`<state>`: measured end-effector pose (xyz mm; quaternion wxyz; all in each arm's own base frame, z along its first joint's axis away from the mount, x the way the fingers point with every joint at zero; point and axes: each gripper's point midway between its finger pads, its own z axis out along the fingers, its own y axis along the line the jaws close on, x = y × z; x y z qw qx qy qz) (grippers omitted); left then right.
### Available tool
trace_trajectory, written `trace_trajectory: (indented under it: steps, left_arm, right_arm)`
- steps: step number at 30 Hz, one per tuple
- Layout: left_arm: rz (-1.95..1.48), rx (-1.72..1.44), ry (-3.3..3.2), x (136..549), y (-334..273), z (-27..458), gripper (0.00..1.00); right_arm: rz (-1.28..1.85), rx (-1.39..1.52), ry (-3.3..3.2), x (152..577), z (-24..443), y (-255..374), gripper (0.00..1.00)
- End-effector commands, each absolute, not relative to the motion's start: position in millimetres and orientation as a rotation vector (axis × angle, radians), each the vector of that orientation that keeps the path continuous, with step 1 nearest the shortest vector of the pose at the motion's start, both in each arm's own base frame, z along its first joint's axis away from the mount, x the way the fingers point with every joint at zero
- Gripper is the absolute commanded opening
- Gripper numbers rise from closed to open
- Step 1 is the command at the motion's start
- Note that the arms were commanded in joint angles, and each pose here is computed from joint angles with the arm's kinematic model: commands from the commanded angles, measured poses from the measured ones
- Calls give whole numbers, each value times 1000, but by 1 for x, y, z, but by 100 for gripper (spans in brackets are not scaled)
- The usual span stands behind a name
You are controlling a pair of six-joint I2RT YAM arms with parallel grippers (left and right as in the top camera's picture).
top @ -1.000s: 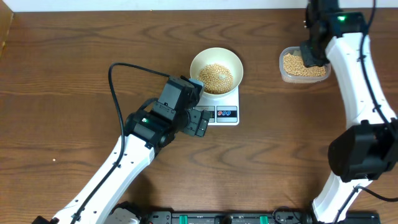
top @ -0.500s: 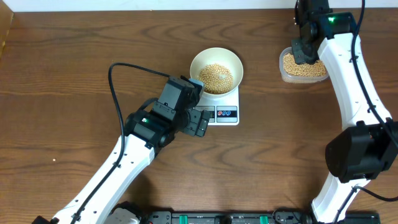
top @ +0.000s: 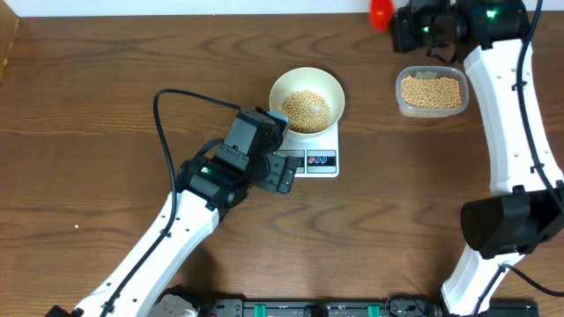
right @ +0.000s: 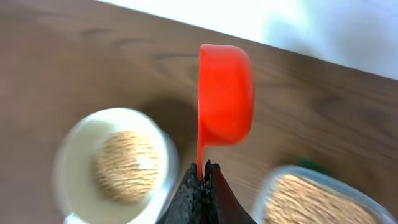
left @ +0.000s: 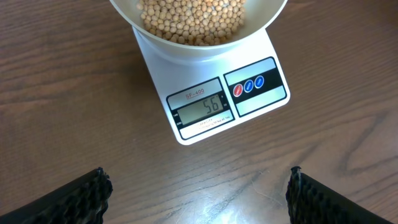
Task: Scoop item into bowl and weigh 50g on scale
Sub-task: 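Lift the red scoop with the right gripper and carry it toward the bowl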
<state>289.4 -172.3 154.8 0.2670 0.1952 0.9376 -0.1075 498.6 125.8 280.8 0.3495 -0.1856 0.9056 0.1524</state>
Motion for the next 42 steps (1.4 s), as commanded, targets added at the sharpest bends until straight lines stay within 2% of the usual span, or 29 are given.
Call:
trace_trajectory:
  steps: [1, 20, 34, 42]
  left_arm:
    - [-269, 519, 2524, 291, -168, 157, 93]
    - [-269, 519, 2524, 291, -168, 157, 92]
    - [-269, 519, 2524, 291, -168, 157, 92]
    - [-269, 519, 2524, 291, -168, 157, 92]
  right_arm:
    - [588, -693, 2237, 481, 295, 168, 1]
    - [574, -1091, 2197, 443, 256, 221, 1]
    - [583, -1093, 2212, 440, 252, 222, 1]
    - [713, -950, 2239, 445, 261, 217, 1]
